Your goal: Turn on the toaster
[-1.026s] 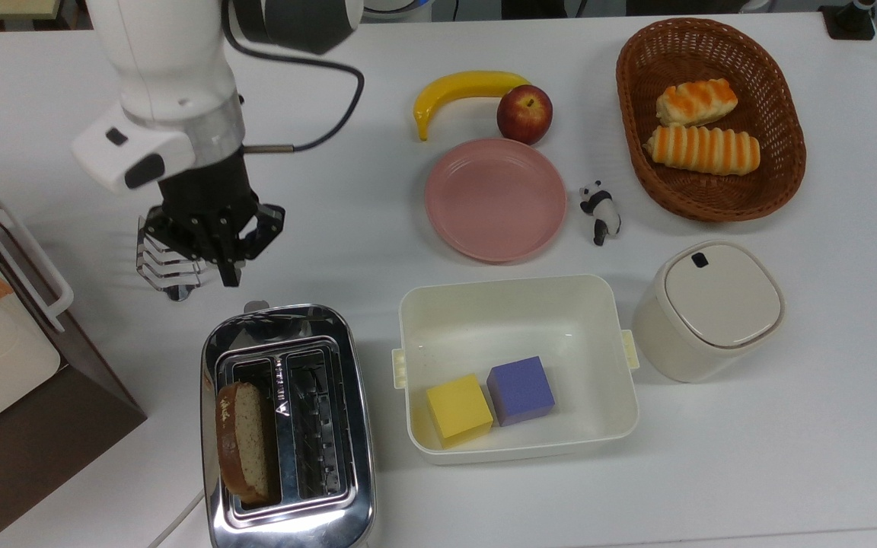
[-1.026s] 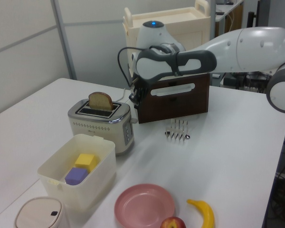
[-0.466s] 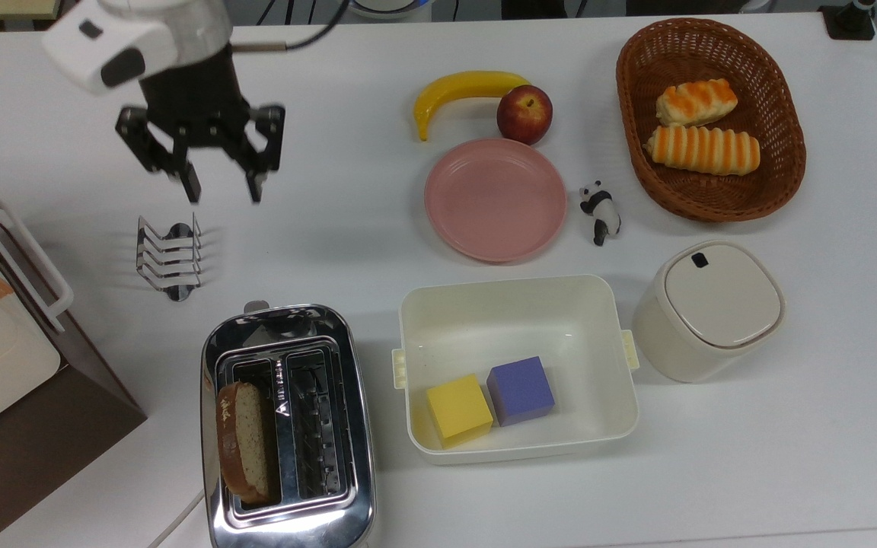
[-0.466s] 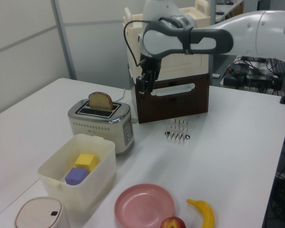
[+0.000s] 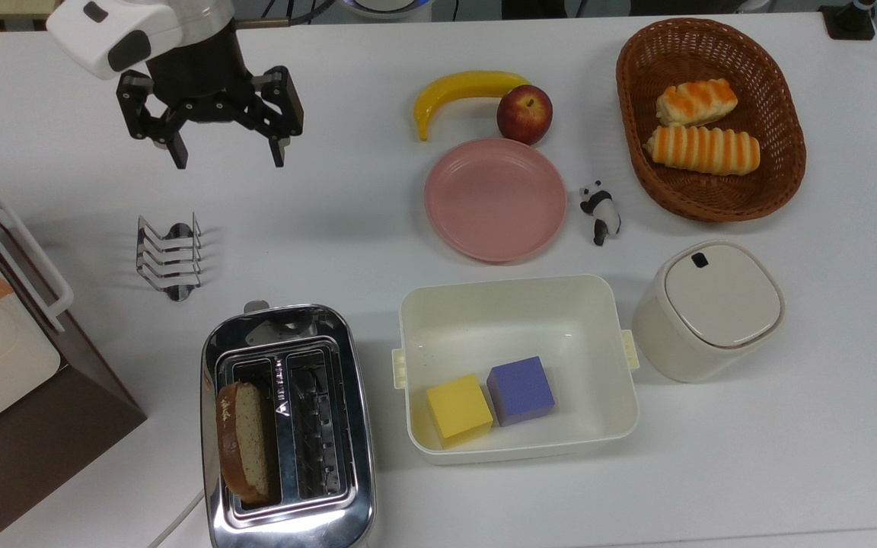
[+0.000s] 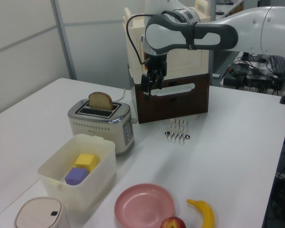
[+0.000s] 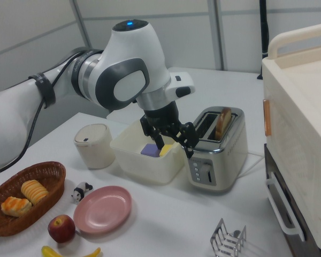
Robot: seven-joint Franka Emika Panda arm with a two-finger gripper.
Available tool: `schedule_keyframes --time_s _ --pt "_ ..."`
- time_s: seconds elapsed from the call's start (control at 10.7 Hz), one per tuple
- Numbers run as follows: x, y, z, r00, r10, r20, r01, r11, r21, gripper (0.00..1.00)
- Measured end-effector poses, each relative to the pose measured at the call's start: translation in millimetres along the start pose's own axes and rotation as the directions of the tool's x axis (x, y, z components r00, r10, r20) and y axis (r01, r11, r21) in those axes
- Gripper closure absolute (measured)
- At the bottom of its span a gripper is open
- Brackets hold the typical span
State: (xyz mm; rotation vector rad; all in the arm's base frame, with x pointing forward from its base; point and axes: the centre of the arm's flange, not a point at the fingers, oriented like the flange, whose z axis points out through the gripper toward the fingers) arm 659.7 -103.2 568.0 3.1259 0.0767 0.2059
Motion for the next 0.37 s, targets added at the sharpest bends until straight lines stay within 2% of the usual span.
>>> schedule_keyframes --time_s 0.19,0.37 --pt "-3.1 0.0 -1.1 0.999 -0.044 0.019 0.045 0.999 -0.003 0.00" --pt "-4.9 -0.1 -3.0 0.999 -0.042 0.026 0.042 0.999 -0.002 0.00"
